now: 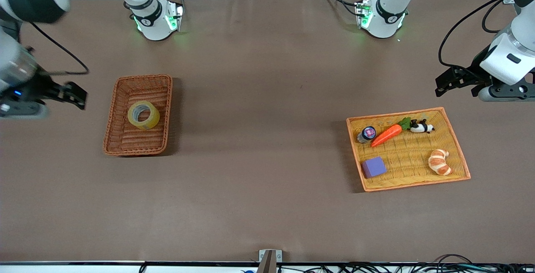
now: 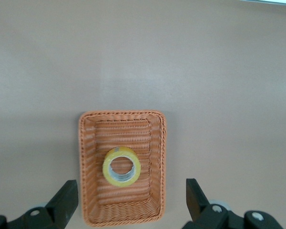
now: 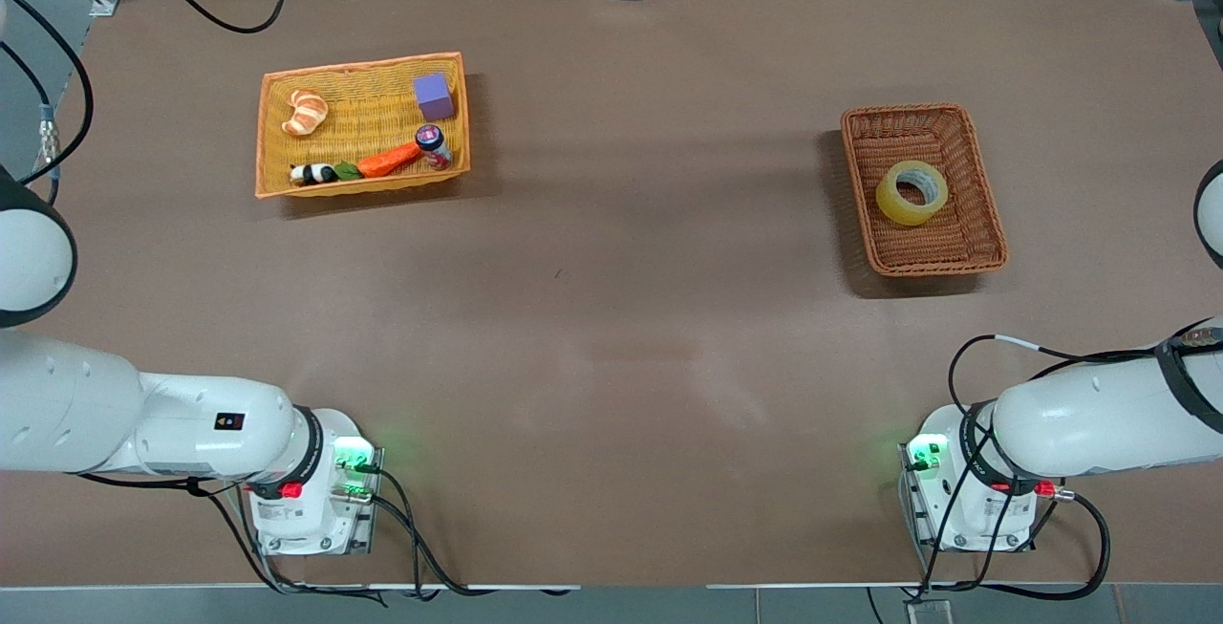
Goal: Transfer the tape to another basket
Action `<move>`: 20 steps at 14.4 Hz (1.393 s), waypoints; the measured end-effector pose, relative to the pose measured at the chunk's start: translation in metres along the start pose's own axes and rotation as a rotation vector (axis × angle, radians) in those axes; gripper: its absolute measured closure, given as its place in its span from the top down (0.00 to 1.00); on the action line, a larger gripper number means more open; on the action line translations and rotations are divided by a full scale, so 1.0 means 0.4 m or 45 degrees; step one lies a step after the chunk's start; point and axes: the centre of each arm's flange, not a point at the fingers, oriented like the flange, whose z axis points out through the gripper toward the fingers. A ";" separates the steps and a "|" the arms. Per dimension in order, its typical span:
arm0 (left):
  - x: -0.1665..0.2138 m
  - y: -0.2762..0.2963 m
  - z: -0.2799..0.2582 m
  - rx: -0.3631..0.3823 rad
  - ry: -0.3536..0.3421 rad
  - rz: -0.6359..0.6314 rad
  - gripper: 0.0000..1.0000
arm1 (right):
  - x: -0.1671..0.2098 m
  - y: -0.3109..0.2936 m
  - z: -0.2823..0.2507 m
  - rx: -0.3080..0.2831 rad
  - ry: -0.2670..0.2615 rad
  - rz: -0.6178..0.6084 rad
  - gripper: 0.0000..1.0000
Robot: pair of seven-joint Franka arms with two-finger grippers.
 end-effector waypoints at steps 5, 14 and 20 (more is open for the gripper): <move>0.015 0.002 -0.013 -0.003 0.018 0.001 1.00 | -0.076 0.083 -0.062 0.097 -0.116 0.086 1.00; 0.016 0.002 -0.015 -0.003 0.020 -0.011 1.00 | -0.110 0.079 -0.086 0.101 -0.020 0.084 1.00; 0.017 0.001 -0.016 -0.003 0.021 -0.035 1.00 | -0.108 0.079 -0.101 0.101 -0.002 0.081 1.00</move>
